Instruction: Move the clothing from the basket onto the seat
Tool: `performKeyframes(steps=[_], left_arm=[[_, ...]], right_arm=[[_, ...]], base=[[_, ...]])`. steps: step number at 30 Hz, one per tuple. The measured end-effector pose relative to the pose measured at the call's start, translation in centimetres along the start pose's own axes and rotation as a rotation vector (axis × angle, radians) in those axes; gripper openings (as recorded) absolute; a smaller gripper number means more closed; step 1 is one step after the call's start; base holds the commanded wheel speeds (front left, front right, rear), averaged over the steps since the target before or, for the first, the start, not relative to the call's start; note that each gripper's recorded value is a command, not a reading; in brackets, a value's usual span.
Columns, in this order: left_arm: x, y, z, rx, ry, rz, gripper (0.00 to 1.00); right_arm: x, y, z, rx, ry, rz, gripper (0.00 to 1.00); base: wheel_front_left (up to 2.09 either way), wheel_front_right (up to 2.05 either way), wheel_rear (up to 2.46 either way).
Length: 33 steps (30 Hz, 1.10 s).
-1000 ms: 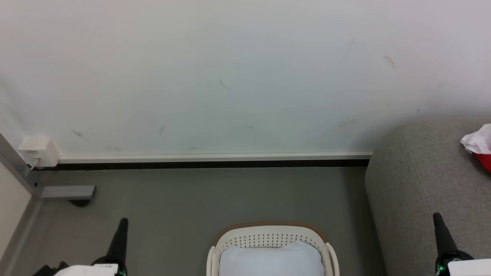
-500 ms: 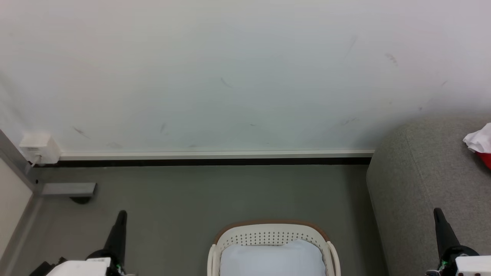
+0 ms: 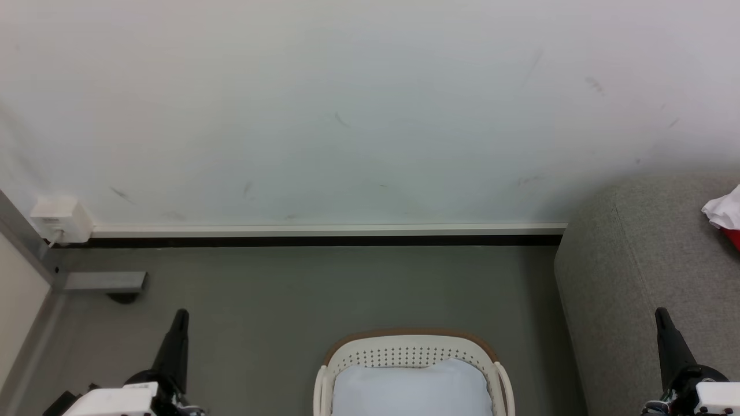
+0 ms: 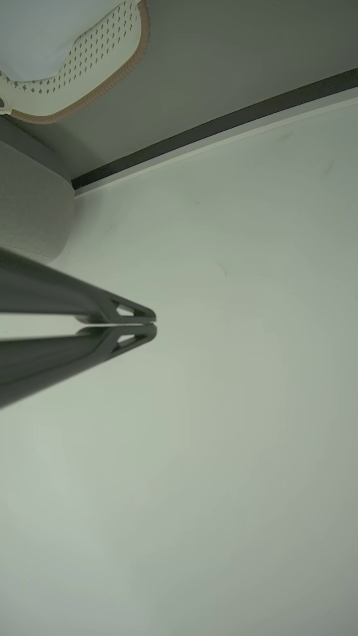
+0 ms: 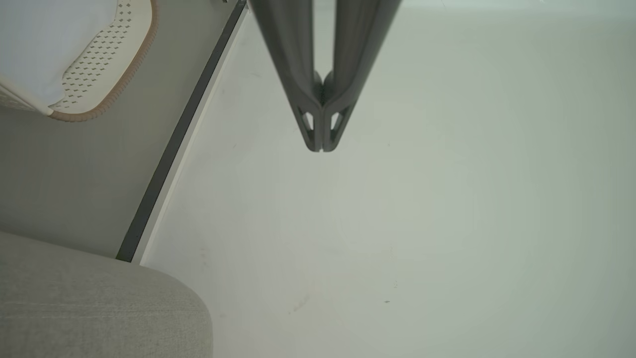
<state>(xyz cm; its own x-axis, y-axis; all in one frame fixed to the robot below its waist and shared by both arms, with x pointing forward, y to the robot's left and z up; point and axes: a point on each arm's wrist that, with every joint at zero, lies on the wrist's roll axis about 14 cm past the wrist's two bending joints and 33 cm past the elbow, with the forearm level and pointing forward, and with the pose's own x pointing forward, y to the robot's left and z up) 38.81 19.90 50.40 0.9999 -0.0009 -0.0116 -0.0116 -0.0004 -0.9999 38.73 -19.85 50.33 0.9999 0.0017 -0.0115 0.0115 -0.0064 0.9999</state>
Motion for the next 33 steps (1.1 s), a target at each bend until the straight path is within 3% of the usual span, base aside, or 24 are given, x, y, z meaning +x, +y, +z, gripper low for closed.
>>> performKeyframes(steps=[33], left_arm=[[0.03, -0.07, 0.0, 0.0, 0.0, -0.003, 0.0]], right_arm=[[0.02, 0.04, 0.01, 0.001, 0.0, 0.001, 0.0]], base=[[0.0, 0.0, 0.0]])
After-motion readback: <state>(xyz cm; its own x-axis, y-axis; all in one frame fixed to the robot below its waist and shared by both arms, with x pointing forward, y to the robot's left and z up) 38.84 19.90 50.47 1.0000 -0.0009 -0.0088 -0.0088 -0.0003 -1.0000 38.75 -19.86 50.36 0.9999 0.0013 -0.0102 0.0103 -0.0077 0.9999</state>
